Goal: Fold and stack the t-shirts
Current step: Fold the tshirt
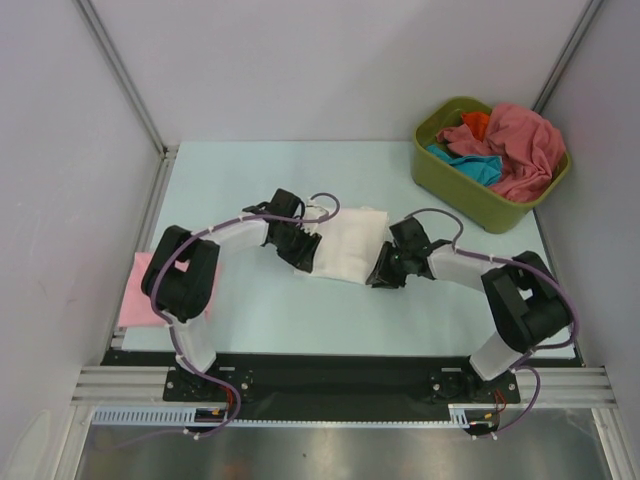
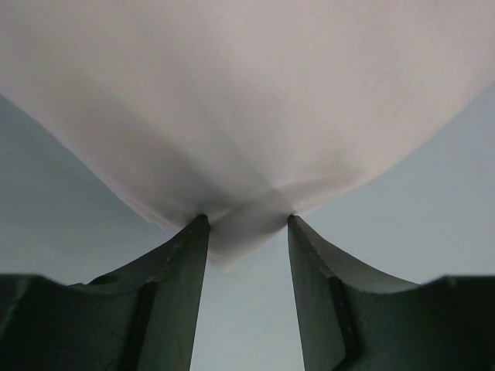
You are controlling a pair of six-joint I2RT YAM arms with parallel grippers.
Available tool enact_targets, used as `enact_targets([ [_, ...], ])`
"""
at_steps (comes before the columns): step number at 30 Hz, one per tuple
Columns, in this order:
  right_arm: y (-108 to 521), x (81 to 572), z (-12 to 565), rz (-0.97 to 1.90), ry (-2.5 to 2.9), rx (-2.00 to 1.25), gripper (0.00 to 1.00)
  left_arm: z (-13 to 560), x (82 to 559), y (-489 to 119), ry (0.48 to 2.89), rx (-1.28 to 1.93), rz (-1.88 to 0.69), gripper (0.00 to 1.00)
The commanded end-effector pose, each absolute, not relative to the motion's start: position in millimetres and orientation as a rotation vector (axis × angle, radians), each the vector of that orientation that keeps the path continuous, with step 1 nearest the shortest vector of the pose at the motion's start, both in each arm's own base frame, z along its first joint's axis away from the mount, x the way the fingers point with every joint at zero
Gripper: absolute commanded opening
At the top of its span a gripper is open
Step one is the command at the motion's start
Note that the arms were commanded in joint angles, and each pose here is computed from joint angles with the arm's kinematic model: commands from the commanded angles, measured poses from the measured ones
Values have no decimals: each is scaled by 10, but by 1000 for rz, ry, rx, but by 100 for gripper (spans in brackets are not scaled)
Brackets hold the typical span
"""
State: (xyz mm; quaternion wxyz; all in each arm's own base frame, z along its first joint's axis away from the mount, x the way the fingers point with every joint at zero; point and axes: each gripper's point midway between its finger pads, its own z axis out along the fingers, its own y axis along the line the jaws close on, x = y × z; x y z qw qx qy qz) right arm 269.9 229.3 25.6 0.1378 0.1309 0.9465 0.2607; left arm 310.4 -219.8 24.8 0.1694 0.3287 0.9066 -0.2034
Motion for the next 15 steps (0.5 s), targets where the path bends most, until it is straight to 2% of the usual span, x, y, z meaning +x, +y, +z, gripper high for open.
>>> enact_targets([
  [1,1901,2636,260,637,2714,487,28,351,3123,-2027,2535,972,-483,51],
  [5,1733,2623,454,566,2713,443,30,661,3157,-2038,2483,969,-519,53],
  [8,1708,2780,722,581,2640,442,40,1018,3407,-2062,2401,809,-545,56],
  [9,1710,2824,769,589,2622,445,46,1069,3561,-1947,2398,714,-488,58],
  [12,1690,3061,842,570,2571,468,55,1124,3835,-1906,2412,416,-499,61],
  [15,1700,3321,835,582,2532,509,60,985,3966,-2035,2466,301,-574,63],
])
